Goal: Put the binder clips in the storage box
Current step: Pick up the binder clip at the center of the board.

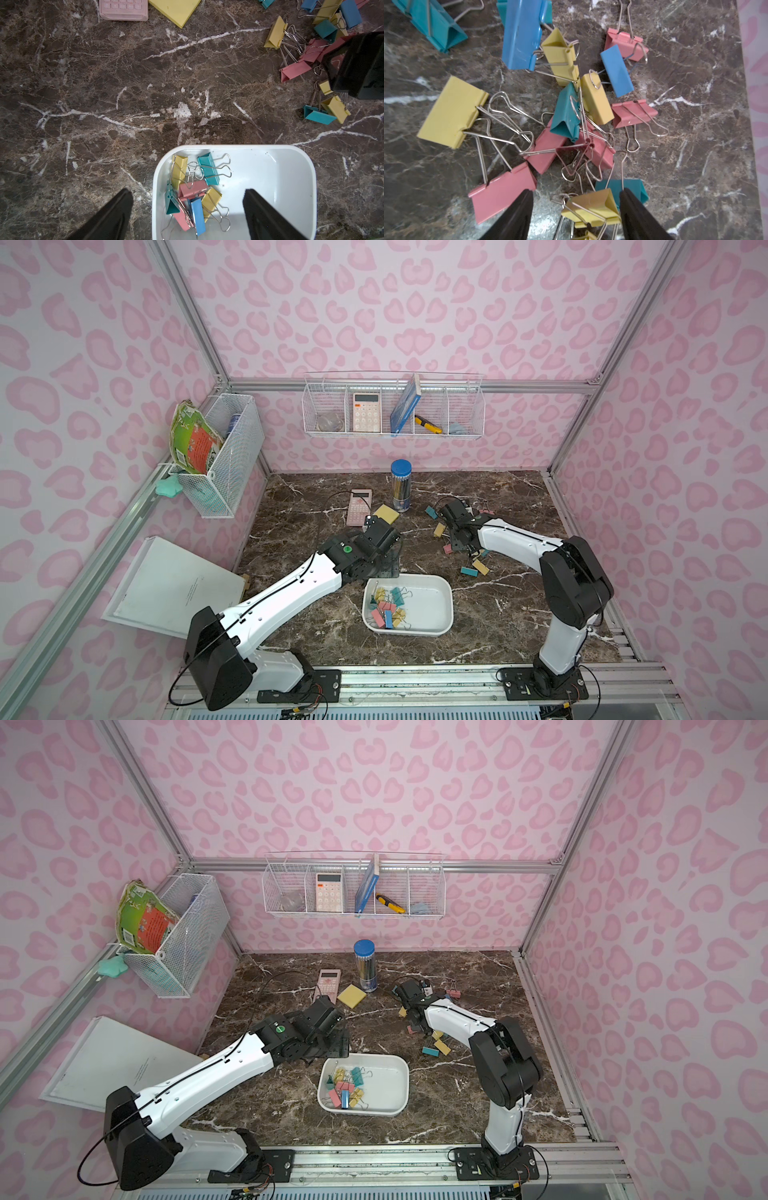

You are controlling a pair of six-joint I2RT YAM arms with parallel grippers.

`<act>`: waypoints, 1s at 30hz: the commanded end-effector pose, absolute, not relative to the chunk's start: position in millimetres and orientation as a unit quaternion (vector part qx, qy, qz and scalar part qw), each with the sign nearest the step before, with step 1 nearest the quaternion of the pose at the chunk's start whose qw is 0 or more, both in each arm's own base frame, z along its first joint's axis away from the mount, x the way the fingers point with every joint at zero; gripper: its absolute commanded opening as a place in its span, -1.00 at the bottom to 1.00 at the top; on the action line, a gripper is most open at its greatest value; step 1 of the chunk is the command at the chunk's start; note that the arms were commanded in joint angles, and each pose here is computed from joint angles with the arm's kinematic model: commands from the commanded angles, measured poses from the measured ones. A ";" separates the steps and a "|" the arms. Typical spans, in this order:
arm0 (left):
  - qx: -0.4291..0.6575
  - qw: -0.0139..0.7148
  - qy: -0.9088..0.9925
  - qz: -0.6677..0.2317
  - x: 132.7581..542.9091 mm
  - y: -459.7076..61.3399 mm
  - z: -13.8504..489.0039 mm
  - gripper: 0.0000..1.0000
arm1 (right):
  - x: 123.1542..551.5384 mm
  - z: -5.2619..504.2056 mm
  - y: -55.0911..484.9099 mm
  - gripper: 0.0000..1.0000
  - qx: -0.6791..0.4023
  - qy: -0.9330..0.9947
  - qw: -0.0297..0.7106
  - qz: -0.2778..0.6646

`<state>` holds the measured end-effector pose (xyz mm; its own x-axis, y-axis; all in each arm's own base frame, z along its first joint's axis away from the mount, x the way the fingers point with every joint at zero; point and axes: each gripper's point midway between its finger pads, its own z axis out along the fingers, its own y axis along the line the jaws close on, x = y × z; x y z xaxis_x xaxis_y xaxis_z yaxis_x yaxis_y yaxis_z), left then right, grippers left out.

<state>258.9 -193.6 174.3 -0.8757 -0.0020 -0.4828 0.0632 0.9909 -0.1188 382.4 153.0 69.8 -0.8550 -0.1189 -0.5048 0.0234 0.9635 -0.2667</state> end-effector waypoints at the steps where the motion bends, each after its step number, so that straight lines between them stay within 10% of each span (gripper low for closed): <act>1: 0.014 0.253 0.966 -0.061 258.8 -190.5 175.2 0.77 | 377.3 67.3 144.2 0.55 -0.045 0.954 0.253 -0.156; 30: 0.017 0.250 0.966 -0.062 261.3 -194.2 170.1 0.77 | 352.8 30.6 140.4 0.23 -0.100 0.962 0.189 -0.168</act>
